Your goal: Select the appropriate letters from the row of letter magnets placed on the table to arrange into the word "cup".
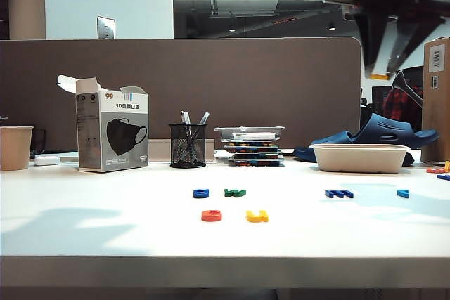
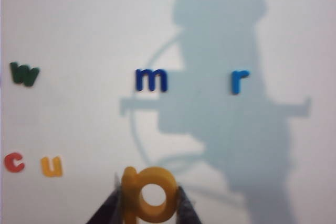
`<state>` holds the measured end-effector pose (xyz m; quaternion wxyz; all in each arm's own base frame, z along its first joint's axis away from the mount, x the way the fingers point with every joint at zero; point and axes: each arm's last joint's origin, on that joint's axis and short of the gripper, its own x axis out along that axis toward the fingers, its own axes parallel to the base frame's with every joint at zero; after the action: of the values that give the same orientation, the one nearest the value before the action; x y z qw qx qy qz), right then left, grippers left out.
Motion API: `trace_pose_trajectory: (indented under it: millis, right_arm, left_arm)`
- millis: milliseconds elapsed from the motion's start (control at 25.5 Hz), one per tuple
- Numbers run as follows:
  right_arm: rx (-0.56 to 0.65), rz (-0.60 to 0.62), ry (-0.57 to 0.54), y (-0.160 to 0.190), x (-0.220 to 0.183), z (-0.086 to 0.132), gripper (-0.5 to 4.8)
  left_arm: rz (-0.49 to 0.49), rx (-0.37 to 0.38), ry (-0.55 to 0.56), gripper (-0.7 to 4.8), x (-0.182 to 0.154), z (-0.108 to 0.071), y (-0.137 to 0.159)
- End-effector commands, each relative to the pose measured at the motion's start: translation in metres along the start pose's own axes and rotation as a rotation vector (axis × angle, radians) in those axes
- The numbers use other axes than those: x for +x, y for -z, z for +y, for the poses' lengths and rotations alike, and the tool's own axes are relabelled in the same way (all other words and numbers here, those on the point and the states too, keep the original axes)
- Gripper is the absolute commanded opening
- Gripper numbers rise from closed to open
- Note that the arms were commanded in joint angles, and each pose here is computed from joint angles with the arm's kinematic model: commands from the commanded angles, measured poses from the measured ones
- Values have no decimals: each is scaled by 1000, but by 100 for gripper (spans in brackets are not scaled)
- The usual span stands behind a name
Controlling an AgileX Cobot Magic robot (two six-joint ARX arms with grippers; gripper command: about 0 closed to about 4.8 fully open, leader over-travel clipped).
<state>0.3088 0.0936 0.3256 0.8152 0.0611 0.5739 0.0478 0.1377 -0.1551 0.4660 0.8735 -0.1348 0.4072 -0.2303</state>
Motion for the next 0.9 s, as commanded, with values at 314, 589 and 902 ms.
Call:
trace_pose_trajectory:
  millis: [314, 589, 902]
  right_arm:
    - [-42, 51, -38, 40, 23, 38, 116]
    - [-65, 51, -79, 66, 60, 61, 116]
    - [-76, 91, -63, 77, 105, 65, 116]
  left_arm:
    - [-11, 4, 6, -5, -2, 0, -1]
    - [-11, 4, 6, -5, -2, 0, -1]
    - [-11, 4, 6, -5, -2, 0, -1]
